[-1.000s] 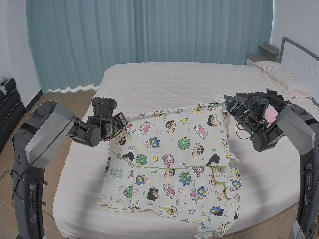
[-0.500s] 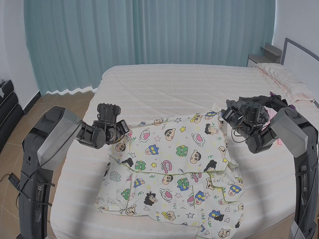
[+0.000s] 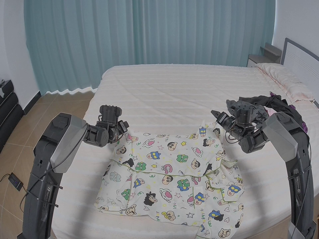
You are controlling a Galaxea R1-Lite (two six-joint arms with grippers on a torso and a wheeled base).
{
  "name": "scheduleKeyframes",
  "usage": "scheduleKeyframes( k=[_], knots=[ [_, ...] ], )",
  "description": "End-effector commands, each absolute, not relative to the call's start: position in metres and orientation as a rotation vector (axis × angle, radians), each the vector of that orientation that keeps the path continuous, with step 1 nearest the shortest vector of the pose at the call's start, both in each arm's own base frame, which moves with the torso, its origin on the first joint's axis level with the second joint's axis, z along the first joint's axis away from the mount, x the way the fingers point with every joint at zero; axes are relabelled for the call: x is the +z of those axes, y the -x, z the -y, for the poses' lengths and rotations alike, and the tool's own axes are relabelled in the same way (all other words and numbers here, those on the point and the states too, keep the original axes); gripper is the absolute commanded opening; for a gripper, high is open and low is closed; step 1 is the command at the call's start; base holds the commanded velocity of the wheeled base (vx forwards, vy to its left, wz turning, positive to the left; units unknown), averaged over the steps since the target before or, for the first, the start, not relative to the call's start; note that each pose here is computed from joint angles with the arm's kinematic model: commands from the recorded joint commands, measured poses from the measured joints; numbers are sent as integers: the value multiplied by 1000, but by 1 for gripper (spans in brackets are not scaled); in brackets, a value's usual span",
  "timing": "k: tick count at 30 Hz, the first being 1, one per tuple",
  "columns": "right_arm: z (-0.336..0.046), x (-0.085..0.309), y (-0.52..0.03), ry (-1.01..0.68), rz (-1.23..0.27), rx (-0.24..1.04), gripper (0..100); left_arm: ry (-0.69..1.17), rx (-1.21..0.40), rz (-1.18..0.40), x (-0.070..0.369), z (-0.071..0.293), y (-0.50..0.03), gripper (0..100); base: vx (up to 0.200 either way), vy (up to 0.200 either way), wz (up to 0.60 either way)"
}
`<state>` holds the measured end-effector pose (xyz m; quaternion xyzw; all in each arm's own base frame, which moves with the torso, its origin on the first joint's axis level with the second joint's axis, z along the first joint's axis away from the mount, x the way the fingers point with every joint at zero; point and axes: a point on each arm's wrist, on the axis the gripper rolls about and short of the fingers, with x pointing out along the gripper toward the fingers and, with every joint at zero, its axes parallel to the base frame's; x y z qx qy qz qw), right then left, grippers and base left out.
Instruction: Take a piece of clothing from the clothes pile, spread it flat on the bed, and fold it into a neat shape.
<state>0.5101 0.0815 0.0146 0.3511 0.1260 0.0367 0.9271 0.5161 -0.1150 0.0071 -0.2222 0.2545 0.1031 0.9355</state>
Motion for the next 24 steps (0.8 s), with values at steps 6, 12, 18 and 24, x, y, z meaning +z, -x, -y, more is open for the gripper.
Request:
scheduleKeyframes(
  k=[6,12,18,24],
  knots=[
    [-51,7,-521,-830,-285,-95,100,501,302,-512,-6,91,-528,100,0,0,0],
    [-21,42,-481,-850,-329,-56,100,630,313,-535,41,69,-512,100,0,0,0],
    [0,46,-407,-788,-411,75,100,725,189,-659,72,66,-457,100,0,0,0],
    [-4,45,-355,-772,-420,129,100,794,98,-749,76,74,-402,100,0,0,0]
  ],
)
